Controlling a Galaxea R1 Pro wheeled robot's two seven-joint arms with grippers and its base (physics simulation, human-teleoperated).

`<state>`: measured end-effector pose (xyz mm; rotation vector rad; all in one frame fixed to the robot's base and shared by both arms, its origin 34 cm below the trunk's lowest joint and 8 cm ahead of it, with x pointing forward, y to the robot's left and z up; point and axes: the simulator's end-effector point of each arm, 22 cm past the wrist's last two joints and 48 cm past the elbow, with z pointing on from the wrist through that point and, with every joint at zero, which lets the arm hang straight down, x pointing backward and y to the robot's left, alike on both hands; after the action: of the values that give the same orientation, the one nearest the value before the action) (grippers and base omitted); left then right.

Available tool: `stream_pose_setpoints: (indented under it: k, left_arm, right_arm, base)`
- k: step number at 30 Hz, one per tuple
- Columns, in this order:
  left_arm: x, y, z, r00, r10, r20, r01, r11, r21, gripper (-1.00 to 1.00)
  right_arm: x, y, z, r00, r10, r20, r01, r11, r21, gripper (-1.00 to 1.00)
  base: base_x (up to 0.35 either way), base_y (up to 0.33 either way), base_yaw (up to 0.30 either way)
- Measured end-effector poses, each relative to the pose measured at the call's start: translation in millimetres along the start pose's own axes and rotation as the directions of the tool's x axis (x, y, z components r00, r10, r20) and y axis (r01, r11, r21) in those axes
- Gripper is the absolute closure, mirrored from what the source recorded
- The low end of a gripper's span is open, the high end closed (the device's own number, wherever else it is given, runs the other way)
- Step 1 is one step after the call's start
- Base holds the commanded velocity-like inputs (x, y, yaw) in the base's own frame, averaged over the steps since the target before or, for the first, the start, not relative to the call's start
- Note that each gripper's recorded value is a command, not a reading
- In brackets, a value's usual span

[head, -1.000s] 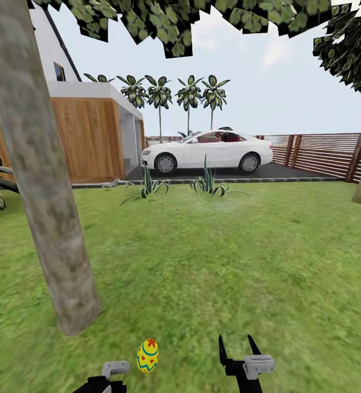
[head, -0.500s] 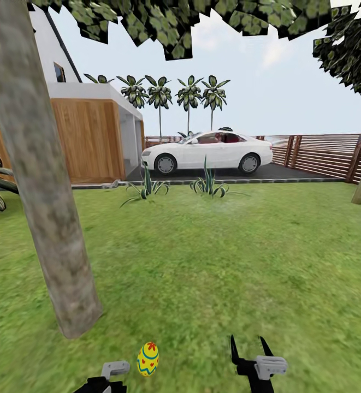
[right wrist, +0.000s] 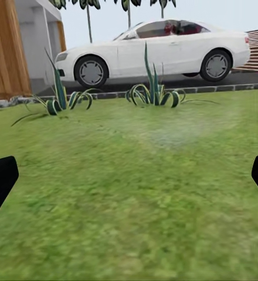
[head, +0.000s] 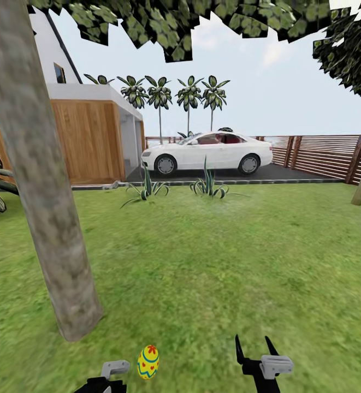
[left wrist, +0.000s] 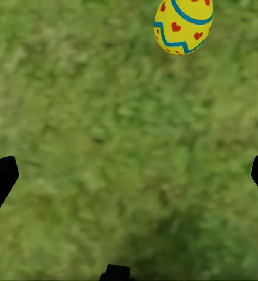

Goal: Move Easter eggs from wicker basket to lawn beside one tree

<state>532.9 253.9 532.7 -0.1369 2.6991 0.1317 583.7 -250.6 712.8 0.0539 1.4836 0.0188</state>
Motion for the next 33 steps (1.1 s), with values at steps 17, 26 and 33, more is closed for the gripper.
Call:
stream_pose_setpoints:
  k: [17,26,33]
  left_arm:
    - [-4,3,-24.3,1.000,-0.001,0.004,0.001,1.000,-0.002,-1.00]
    - [-9,3,-37.3,1.000,-0.004,0.011,0.004,1.000,-0.001,-1.00]
    - [-13,5,-46.4,1.000,-0.008,0.015,0.008,1.000,-0.002,-1.00]
  right_arm:
    - [-12,10,-8.0,0.999,0.014,-0.048,-0.014,1.000,-0.007,-1.00]
    - [-18,11,-13.0,0.997,0.018,-0.075,-0.018,1.000,-0.003,-1.00]
    - [-25,11,-14.9,0.996,0.021,-0.086,-0.021,1.000,0.001,-1.00]
  base:
    - [0.000,0.000,0.000]
    - [0.000,0.000,0.000]
    - [0.000,0.000,0.054]
